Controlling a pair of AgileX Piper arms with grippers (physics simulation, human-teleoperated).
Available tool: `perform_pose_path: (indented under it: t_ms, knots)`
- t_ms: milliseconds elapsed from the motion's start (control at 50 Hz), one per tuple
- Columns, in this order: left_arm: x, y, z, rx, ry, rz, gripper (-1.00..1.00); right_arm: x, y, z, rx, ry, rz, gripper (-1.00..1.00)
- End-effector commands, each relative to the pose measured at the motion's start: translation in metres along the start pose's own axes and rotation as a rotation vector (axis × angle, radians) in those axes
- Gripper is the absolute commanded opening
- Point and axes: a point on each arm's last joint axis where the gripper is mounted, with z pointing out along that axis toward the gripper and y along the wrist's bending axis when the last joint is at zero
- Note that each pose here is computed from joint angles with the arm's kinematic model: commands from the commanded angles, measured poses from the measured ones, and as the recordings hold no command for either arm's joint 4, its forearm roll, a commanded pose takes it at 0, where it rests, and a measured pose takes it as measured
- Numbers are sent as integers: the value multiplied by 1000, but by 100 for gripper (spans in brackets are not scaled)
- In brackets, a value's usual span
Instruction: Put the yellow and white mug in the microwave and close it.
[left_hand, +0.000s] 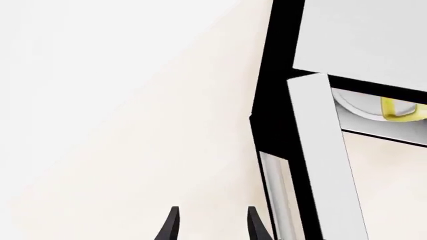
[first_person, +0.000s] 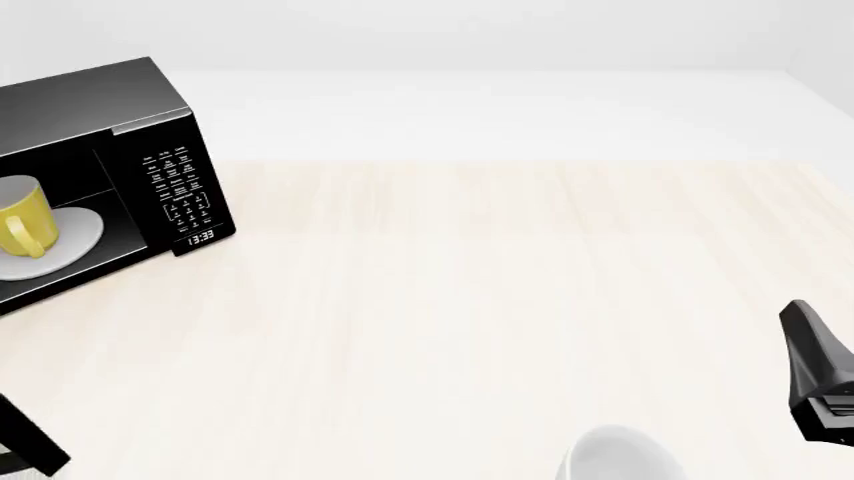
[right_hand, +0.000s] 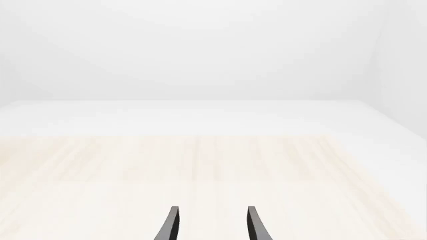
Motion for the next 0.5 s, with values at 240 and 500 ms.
perform_pose_path:
  t_ms: [240, 500]
  knots:
    - [-8, -15, 6, 35, 23, 7, 100, 0, 0, 0, 0, 0, 0, 100]
    - [-11, -30, 3, 66, 19, 32, 100, 0, 0, 0, 0, 0, 0, 100]
